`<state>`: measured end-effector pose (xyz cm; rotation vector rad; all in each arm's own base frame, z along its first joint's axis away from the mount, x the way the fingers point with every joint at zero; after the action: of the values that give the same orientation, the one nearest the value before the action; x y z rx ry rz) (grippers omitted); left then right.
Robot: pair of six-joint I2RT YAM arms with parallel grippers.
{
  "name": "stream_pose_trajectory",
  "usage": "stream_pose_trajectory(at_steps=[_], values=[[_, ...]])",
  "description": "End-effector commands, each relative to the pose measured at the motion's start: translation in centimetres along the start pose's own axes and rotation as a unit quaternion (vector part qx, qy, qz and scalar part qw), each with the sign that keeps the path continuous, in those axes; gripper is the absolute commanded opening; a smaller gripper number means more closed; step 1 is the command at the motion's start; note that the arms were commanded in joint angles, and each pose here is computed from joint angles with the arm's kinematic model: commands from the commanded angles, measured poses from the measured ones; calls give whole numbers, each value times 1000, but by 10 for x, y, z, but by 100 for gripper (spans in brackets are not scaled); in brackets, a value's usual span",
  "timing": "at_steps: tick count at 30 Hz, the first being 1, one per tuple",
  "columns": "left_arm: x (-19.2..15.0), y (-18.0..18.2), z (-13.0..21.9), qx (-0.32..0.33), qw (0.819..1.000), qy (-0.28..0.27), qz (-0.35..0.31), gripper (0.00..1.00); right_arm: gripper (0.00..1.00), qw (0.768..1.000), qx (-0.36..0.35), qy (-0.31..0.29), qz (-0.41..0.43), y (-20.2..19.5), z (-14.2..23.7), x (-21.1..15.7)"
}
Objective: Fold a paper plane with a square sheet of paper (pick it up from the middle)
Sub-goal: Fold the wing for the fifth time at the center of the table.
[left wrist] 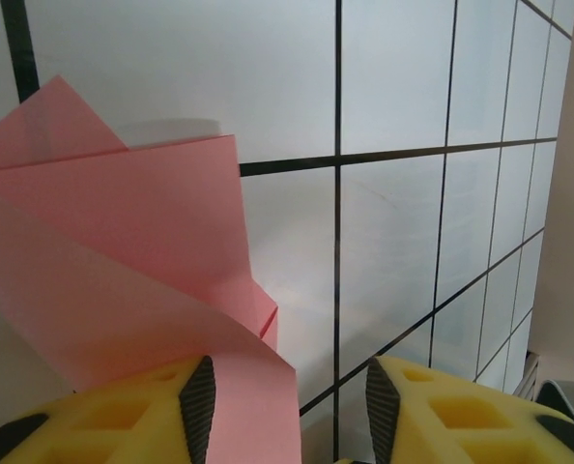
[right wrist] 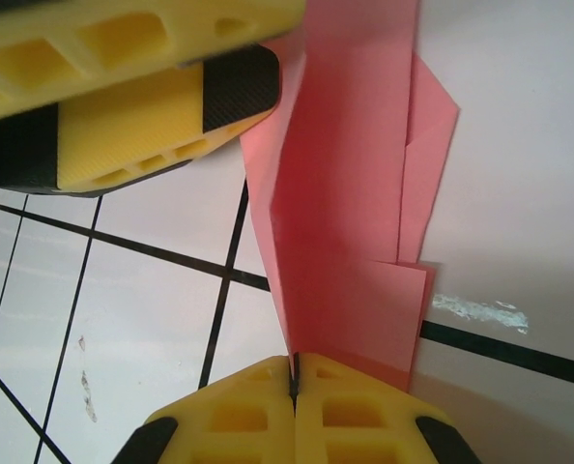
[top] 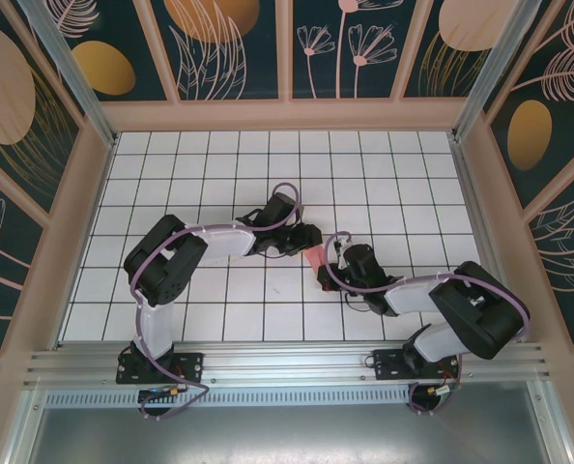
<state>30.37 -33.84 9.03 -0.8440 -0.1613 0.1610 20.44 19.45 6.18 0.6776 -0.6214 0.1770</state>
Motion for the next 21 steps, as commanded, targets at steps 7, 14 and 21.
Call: stream_pose_trajectory(at_steps=[7, 14, 21], values=[[0, -25, 54, -44, 995, -83, -27, 65, 0, 998, 50, -22, -8, 3, 6, -3], [-10, -8, 72, -58, 991, -117, -9, 66, 0, 994, 72, -53, -62, 1, 14, 0], [-15, -9, 57, -89, 993, -79, -4, 52, 0, 993, 69, -25, -90, -4, 7, -5]])
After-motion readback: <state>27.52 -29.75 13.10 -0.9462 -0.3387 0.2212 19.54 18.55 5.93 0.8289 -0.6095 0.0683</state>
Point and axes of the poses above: each hand's point on the last joint's axis, 136 mm out from that joint toward the fingers, its own z axis back along the fingers, its own y axis along the line the jaws close on, x = y × z, the point moved 6 cm from there along z, back along the fingers, and after that the axes turned 6 degrees about z, right-handed, at the moved point
